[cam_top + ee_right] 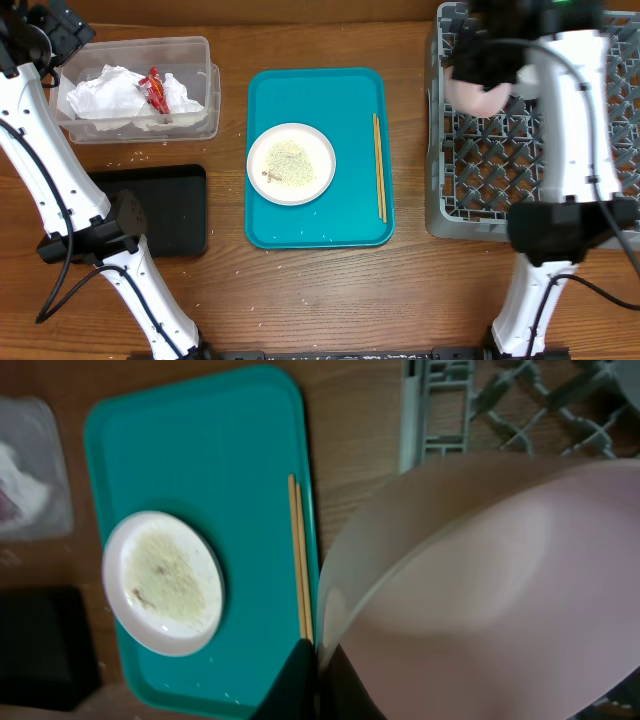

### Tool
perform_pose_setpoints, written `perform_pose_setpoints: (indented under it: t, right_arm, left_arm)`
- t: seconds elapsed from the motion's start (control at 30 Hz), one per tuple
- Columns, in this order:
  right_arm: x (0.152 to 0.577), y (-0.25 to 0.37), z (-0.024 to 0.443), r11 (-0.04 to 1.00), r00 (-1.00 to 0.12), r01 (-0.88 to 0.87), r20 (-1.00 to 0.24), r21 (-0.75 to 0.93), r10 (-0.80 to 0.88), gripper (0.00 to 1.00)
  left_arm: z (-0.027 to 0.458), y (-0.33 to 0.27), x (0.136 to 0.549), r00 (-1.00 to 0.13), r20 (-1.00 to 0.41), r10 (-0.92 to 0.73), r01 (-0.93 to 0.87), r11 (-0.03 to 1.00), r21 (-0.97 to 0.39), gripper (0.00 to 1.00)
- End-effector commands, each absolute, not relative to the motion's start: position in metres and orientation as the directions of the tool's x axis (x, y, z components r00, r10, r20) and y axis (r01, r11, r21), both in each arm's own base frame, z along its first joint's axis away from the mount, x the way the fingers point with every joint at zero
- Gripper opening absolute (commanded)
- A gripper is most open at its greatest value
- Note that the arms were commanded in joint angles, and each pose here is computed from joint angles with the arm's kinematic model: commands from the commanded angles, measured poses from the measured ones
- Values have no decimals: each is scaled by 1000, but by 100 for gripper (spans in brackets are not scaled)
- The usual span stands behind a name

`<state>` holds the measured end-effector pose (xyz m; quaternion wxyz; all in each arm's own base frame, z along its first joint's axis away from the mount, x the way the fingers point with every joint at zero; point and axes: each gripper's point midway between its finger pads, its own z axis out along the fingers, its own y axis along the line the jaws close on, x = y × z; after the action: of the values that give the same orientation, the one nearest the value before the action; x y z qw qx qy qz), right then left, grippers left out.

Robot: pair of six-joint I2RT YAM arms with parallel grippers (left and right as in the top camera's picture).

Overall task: Sort waste into correct bins and load items into the dishwasher
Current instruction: 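Carry the pink bowl right over the dish rack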

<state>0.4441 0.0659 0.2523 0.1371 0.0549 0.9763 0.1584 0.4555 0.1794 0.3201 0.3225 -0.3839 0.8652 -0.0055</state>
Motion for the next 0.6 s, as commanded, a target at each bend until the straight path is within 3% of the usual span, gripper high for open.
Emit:
perform_pose_setpoints:
  t: [0.0, 0.23, 0.4, 0.57]
  right_arm:
    - [443, 49, 280, 832, -940, 89, -230, 547, 251, 4]
    - [442, 10, 283, 694, -923, 145, -156, 706, 352, 4]
    - [437, -8, 266, 651, -916, 217, -79, 727, 393, 4]
    - [433, -9, 257, 545, -910, 263, 18, 796, 414, 4]
  left_arm:
    - [322, 182, 454, -506, -564, -652, -655, 716, -241, 100]
    - [322, 182, 454, -506, -564, -652, -655, 716, -241, 100]
    - [322, 182, 454, -506, -564, -652, -655, 716, -241, 100]
    - [322, 182, 454, -506, -564, -652, -655, 716, -241, 100]
